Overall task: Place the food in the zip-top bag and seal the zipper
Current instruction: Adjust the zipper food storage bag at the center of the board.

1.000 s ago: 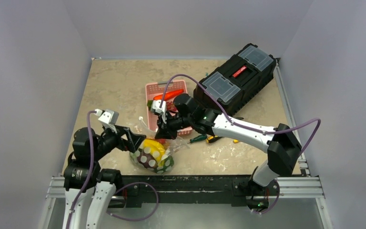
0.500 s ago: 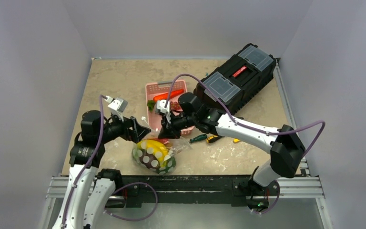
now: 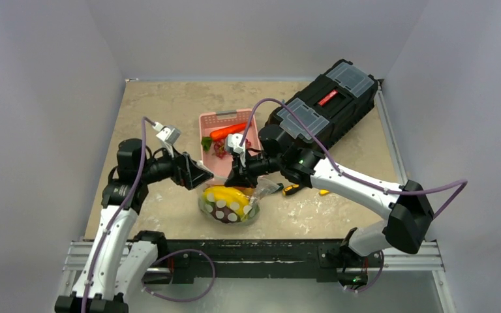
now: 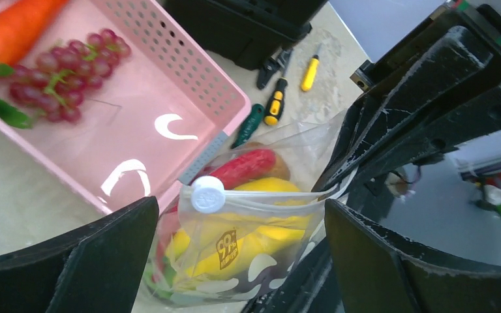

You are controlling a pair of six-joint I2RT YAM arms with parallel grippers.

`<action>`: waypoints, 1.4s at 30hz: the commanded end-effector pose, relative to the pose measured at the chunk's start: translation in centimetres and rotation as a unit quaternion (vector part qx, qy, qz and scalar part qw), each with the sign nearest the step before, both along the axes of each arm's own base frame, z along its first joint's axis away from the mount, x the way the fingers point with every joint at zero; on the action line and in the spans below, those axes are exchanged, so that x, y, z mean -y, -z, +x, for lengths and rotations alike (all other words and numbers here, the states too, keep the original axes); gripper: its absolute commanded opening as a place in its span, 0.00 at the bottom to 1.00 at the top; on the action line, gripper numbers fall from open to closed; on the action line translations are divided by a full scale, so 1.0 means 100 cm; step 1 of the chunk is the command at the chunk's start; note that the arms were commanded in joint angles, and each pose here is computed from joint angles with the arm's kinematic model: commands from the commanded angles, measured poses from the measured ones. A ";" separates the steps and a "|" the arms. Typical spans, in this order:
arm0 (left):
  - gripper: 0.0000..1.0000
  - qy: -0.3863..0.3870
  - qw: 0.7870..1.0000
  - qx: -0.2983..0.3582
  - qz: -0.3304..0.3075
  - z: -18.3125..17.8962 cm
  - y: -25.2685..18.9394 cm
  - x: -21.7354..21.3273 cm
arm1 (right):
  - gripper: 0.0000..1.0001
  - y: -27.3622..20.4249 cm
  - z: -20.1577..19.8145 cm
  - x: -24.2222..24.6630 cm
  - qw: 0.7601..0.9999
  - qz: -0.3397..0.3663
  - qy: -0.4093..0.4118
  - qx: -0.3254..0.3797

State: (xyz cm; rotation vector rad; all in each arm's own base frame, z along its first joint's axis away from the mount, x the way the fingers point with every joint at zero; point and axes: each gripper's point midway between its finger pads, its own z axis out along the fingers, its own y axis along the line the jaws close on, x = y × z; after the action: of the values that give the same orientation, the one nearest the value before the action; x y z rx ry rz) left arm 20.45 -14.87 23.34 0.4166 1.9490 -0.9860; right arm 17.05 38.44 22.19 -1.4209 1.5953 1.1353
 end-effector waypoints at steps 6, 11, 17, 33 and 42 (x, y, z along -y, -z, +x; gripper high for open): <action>0.92 0.090 0.995 -0.011 -0.043 -0.014 0.000 0.021 | 0.00 -0.020 0.008 0.002 0.999 0.025 0.010 0.040; 0.69 0.048 0.999 0.008 -0.006 -0.016 0.005 0.011 | 0.00 -0.024 0.011 0.001 0.998 0.032 0.020 0.045; 0.22 0.049 0.999 0.010 -0.004 -0.017 0.002 0.010 | 0.20 -0.019 0.022 -0.002 0.998 0.007 0.058 0.036; 0.00 0.031 0.999 0.016 0.003 -0.017 -0.001 0.006 | 0.90 -0.038 0.057 0.000 0.982 -0.029 0.186 0.017; 0.00 0.033 0.999 0.031 -0.003 -0.021 -0.007 0.007 | 0.96 -0.053 0.054 -0.014 0.987 -0.022 0.160 0.008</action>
State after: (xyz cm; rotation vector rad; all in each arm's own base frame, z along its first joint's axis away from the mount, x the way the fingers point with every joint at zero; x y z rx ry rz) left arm 18.57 -15.16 22.42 0.4589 1.9515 -1.0004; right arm 22.27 38.54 25.52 -1.1612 1.8151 0.8592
